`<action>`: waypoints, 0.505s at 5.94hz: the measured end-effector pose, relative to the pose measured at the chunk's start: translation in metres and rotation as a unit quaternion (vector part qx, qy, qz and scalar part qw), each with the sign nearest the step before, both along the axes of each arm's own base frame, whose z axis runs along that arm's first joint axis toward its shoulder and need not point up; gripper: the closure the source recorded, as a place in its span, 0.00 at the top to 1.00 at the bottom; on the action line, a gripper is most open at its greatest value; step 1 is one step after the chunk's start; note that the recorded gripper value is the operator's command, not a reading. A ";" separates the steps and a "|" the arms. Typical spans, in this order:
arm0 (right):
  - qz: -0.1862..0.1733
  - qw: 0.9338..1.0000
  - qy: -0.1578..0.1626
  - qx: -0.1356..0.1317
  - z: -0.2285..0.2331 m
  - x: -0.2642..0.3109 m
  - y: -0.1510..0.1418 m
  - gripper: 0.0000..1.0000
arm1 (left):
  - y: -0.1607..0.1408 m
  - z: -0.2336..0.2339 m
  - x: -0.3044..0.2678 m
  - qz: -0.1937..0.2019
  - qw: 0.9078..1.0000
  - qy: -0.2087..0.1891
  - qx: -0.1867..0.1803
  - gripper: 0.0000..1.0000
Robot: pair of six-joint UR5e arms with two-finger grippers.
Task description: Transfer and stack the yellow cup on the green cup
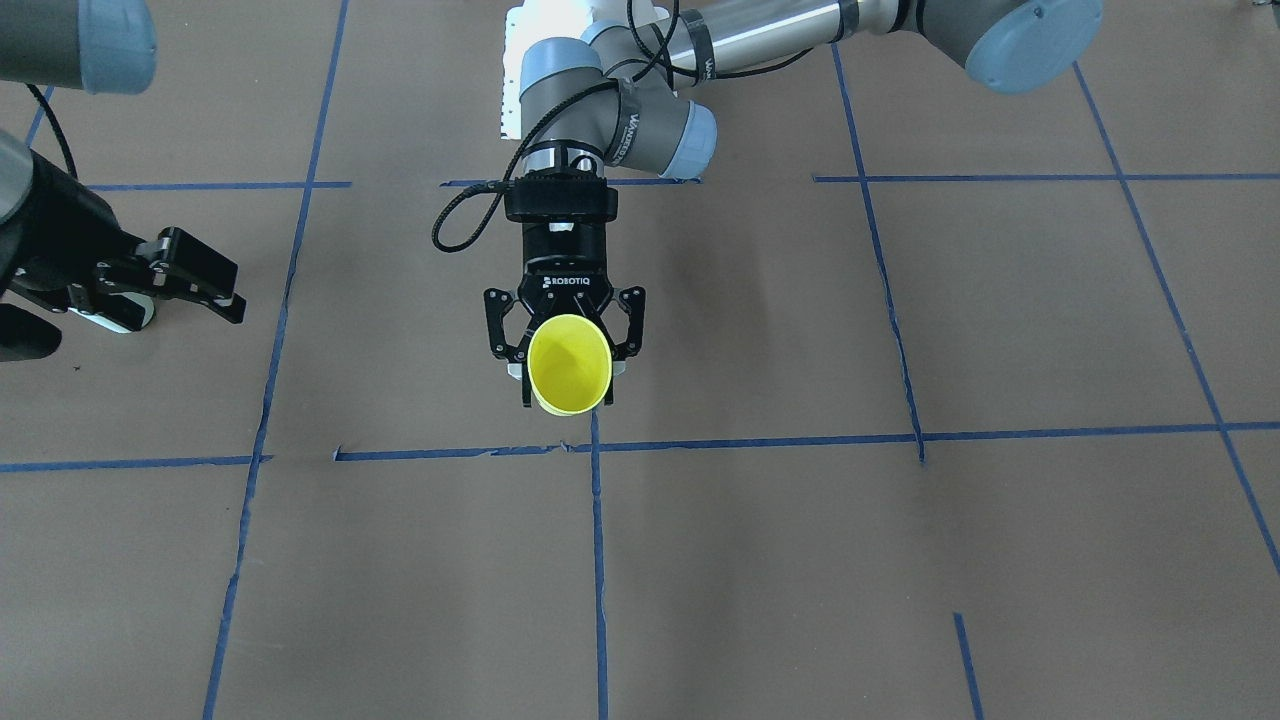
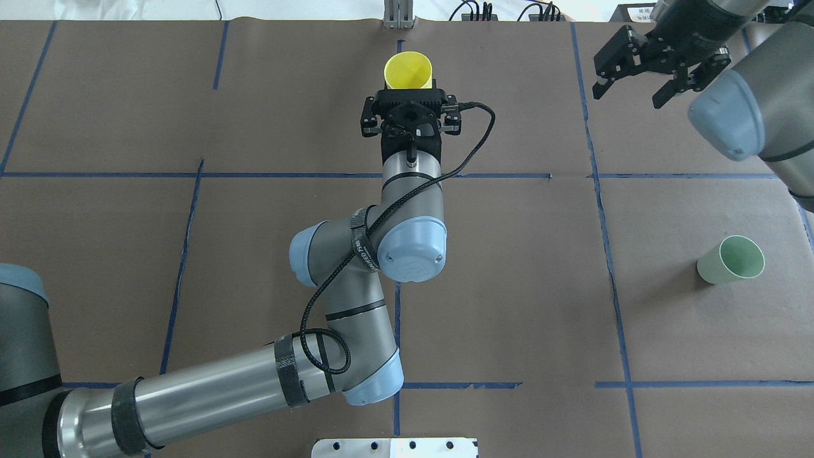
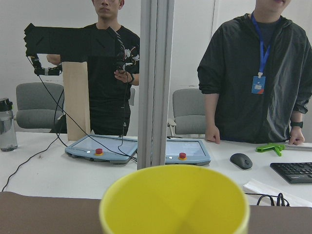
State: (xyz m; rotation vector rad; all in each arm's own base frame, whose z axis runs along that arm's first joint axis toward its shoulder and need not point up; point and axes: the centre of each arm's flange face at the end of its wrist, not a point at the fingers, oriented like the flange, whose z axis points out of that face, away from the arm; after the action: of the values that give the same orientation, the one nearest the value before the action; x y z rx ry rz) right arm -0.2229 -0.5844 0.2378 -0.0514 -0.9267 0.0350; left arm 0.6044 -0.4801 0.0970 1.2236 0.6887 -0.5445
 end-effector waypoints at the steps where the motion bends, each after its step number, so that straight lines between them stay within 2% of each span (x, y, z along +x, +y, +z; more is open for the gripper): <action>1: -0.004 1.000 0.005 -0.006 -0.021 -0.018 -0.017 1.00 | 0.000 0.006 0.001 0.004 1.000 -0.021 0.001 0.37; 3: -0.015 1.000 0.014 -0.023 -0.061 -0.052 -0.051 0.99 | 0.001 0.022 0.003 0.013 0.998 -0.059 0.003 0.37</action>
State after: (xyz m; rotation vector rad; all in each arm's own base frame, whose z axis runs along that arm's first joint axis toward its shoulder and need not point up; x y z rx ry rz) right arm -0.2748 -0.6351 0.1766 -0.1065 -0.8962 0.0296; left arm 0.6070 -0.4793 0.1192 1.2403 0.6060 -0.4453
